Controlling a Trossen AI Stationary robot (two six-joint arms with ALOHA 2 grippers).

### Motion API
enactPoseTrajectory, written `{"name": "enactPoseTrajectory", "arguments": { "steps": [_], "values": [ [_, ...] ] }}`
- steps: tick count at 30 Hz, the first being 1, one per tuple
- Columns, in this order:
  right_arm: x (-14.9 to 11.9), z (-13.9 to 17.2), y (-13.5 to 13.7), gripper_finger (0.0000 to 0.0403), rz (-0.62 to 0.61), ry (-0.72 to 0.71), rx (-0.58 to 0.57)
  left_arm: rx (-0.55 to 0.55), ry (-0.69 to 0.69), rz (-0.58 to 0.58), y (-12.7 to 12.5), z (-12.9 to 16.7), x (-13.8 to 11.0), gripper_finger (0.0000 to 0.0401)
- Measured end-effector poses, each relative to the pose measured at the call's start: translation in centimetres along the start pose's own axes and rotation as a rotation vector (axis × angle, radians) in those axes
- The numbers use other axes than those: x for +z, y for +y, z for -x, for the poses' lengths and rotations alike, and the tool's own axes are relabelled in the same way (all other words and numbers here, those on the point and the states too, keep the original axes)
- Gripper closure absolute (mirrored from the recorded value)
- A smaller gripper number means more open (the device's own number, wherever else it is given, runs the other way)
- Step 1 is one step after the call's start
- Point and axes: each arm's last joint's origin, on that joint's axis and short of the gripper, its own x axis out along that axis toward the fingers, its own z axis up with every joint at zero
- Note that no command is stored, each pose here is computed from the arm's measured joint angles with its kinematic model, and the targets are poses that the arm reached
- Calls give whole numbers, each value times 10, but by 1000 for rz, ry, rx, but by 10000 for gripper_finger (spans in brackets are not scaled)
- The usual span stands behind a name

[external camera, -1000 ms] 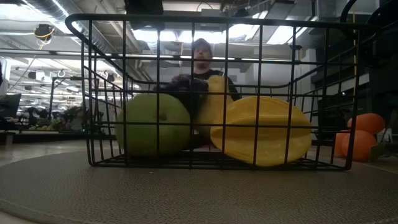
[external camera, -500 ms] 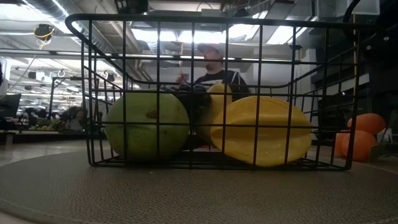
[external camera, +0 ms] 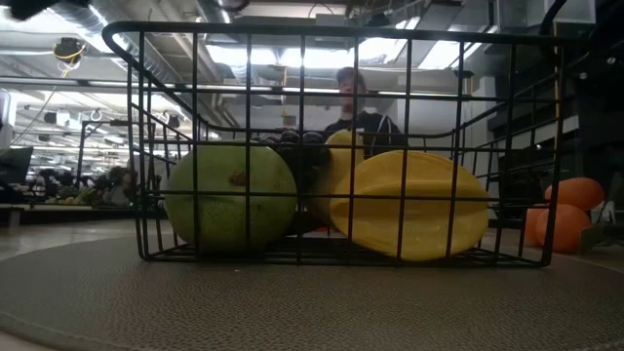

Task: Build produce basket
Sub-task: Put the eggplant into the black wire basket

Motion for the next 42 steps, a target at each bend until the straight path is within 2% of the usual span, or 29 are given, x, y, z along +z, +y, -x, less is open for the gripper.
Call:
{"name": "enactPoseTrajectory", "arguments": {
  "steps": [7,10,14,17,24,30,34,37,42],
  "values": [
    [0,0,1,299,2,9,8,168,37,125,1,-39,-21,268],
    [-1,0,1,299,27,32,6,198,101,161,3,-51,-29,268],
    [-1,0,1,299,54,40,5,239,120,267,3,-66,-40,268],
    [-1,0,1,299,56,40,4,229,153,317,0,-77,-48,268],
    [-1,0,0,299,74,41,3,135,128,377,-9,-105,-58,268],
    [-2,0,0,299,123,73,1,160,99,405,-6,-125,-68,268],
    [-3,0,0,299,124,92,-1,157,109,454,-7,-126,-72,268],
    [-3,0,0,299,125,92,0,159,99,448,-7,-126,-71,268],
    [-2,0,0,299,143,56,2,161,92,534,-7,-126,-71,268]
  ]
}}
